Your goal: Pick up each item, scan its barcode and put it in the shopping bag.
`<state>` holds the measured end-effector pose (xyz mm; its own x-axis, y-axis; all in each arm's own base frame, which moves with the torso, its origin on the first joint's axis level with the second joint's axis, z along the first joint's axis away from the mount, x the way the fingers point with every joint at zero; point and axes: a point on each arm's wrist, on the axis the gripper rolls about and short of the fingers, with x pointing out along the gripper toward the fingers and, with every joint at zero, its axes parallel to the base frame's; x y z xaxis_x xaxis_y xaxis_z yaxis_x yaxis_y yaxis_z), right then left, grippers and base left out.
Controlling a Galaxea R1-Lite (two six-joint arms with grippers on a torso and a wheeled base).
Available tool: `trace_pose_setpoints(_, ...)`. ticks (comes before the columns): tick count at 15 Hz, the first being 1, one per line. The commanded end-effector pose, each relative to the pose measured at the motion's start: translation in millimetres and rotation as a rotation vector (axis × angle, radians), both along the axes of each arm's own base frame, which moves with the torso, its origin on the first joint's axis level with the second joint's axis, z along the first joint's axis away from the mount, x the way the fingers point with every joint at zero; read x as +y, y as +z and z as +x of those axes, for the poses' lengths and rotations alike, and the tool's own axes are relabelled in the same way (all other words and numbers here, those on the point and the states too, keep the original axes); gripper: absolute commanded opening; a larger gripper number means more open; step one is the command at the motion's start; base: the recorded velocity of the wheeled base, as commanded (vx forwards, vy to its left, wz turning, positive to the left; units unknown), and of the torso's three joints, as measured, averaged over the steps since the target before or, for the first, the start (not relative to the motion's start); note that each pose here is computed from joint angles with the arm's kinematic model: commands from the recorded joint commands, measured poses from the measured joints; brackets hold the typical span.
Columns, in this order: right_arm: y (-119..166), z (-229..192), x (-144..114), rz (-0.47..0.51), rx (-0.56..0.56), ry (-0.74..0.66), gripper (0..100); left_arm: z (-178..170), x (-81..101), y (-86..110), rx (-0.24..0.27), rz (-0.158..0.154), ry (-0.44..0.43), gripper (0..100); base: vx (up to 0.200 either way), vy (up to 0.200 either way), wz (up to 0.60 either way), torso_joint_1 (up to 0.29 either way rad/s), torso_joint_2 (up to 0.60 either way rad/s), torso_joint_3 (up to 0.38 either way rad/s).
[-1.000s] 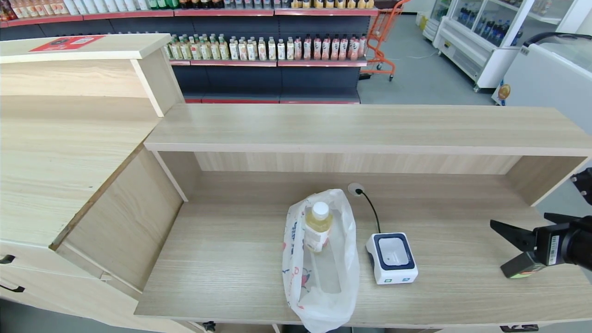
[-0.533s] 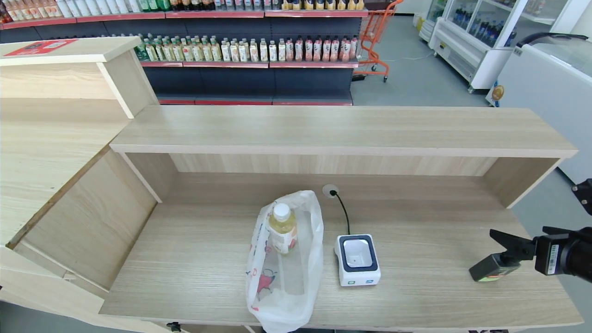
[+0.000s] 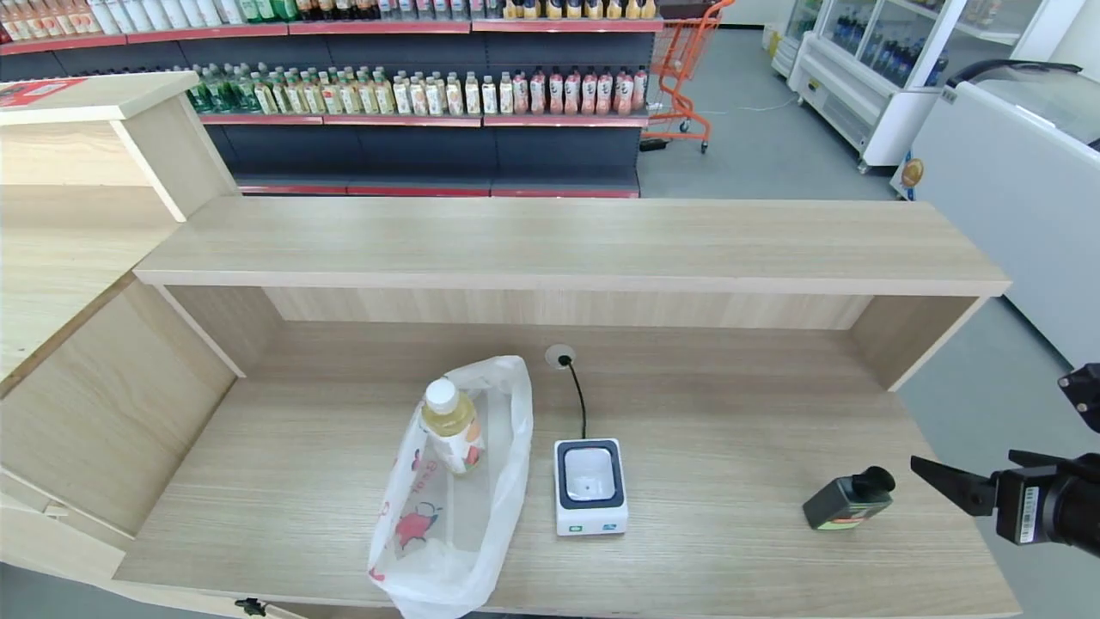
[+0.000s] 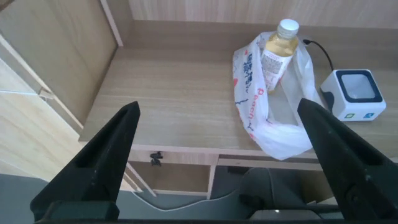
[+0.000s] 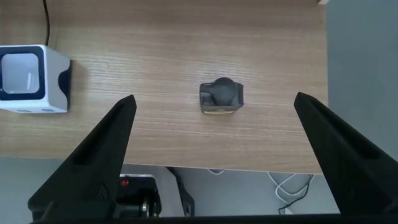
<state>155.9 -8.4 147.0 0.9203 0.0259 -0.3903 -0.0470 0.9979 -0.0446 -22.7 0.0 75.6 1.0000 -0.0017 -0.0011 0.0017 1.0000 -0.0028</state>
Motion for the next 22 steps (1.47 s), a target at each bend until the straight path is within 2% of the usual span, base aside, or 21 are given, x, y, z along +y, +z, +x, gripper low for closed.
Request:
trace_pose_setpoints(1, -1, -2, 0, 0.000, 0.001, 0.001, 100, 0, 0.0, 0.1, -0.001, -0.003, 0.002, 100, 0.000, -0.200, 0.00, -0.002, 0.00, 0.002)
trace_pose_setpoints(6, -4, -11, 1, -0.001, 0.001, 0.004, 100, 0, 0.0, 0.1, -0.001, 0.009, 0.000, 100, 0.000, -0.040, 0.00, 0.000, 0.00, 0.000)
trace_pose_setpoints(11, -7, -16, 2, 0.000, 0.016, 0.004, 100, 0, 0.0, 0.1, -0.001, 0.007, 0.000, 100, -0.200, 0.000, 0.00, 0.008, 0.01, -0.001)
trace_pose_setpoints(13, -8, -16, 2, -0.002, 0.024, 0.002, 100, 0, 0.0, 0.1, -0.001, 0.007, 0.000, 100, 0.000, 0.000, 0.00, 0.000, 0.00, 0.000)
trace_pose_setpoints(16, -12, -10, -2, -0.058, 0.066, -0.099, 100, 0, 0.0, 0.1, -0.001, 0.010, -0.001, 100, 0.000, -0.133, 0.00, 0.008, 0.00, 0.002)
trace_pose_setpoints(22, -20, -22, -2, -0.203, 0.186, -0.065, 100, 0, 0.0, 0.1, -0.001, 0.007, 0.000, 100, 0.000, -0.167, 0.00, 0.007, 0.01, 0.000)
